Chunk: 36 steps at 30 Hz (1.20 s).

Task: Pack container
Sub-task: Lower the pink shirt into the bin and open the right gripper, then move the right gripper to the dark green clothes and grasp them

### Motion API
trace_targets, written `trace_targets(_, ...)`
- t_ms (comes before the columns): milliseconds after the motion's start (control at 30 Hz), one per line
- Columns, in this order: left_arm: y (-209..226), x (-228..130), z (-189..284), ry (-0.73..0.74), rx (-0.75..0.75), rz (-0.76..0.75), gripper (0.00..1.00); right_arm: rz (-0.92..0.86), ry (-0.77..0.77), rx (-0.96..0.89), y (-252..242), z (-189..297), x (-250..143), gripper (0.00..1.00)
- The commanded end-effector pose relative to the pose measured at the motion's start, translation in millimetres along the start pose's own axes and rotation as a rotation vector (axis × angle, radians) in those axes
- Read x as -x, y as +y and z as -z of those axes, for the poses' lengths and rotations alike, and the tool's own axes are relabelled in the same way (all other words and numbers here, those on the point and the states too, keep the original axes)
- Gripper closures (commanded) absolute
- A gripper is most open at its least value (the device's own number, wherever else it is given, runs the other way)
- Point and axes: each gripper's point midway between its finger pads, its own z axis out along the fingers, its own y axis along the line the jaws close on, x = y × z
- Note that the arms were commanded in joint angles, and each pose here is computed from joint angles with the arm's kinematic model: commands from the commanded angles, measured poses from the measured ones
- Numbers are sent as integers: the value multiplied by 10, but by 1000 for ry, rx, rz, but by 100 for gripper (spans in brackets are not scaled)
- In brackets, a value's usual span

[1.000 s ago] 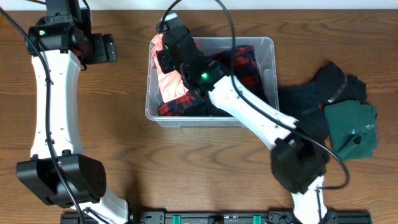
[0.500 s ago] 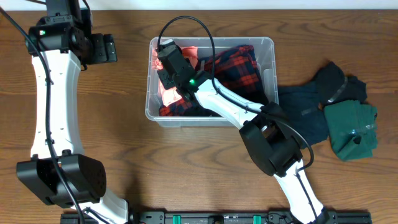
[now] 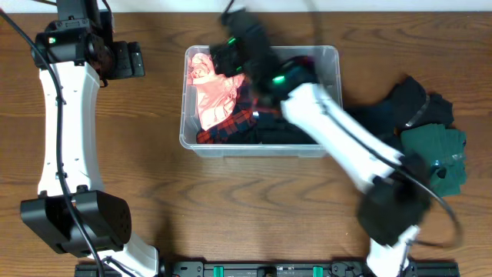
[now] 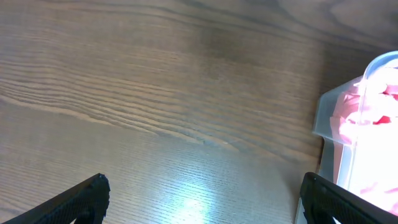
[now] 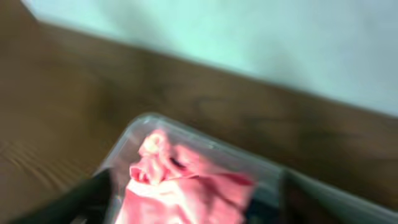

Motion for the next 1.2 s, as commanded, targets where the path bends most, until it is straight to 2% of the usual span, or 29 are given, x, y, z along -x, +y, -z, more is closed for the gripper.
trace_targets(0, 18, -28, -42, 14, 7, 9, 2, -33, -27, -60, -337, 424, 271, 1)
trace_targets(167, 18, -28, -42, 14, 7, 9, 2, -96, 92, -194, -953, 852, 119, 1)
trace_targets(333, 18, -28, -42, 14, 7, 9, 2, -389, 273, -500, -1844, 1250, -425, 1)
trace_targets(467, 18, -28, -42, 14, 7, 9, 2, -565, 382, -684, -2323, 1525, -848, 1)
trace_targets(600, 18, -28, -42, 14, 7, 9, 2, -635, 467, -763, -2548, 1623, -1203, 1)
trace_targets(867, 18, -28, -42, 14, 7, 9, 2, -639, 633, -833, -2675, 1600, -1995, 1)
trace_targets(1167, 18, -28, -42, 14, 7, 9, 2, -716, 702, -823, -2798, 1578, -2492, 1)
